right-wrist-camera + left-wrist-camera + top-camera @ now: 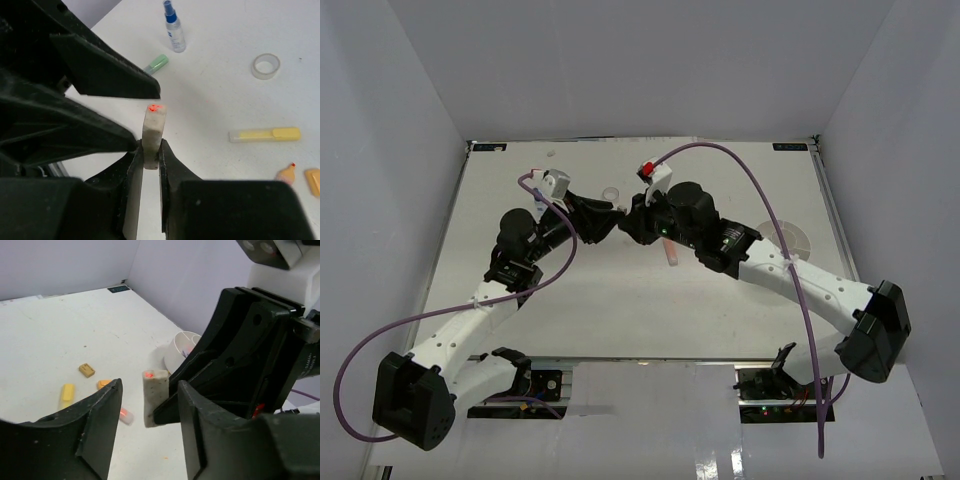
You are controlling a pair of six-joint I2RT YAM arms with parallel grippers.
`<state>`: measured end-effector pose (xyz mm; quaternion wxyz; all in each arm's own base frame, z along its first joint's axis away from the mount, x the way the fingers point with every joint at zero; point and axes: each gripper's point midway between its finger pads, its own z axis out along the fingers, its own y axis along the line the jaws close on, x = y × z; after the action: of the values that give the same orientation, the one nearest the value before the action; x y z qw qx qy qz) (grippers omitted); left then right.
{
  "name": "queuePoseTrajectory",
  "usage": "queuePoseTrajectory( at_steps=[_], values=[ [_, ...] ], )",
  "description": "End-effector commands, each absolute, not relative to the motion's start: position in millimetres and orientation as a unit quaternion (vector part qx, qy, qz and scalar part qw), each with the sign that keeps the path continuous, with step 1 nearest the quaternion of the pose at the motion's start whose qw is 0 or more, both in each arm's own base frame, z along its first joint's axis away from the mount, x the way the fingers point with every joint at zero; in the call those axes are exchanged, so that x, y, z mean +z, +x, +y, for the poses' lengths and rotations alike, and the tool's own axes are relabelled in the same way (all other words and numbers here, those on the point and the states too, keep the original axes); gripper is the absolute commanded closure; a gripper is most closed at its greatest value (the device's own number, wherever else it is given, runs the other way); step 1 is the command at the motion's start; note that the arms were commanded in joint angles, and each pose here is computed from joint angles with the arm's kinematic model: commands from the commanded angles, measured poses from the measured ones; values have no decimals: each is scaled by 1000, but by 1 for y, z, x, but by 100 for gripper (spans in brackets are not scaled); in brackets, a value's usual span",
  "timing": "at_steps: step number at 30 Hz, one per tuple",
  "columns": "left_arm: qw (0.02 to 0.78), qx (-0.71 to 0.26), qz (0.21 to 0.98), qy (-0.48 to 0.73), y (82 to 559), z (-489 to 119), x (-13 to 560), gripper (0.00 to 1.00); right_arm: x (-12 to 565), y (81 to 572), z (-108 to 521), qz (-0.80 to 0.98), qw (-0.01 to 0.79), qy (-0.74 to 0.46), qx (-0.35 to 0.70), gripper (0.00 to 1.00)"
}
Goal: Sort the stationery into containers
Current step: Place the stationery in the storage box.
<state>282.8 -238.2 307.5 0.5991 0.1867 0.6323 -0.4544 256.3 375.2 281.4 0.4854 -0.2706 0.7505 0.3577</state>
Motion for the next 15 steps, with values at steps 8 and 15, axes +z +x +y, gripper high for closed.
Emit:
queuePoseTrajectory(
  at_steps=[8,15],
  values=[
    [599,-400,683,122,311,-224,303,2,231,291,279,816,509,-187,200,92],
    [565,-315,757,89,336,-201,262,2,216,322,145,855,510,-60,71,92]
  ],
)
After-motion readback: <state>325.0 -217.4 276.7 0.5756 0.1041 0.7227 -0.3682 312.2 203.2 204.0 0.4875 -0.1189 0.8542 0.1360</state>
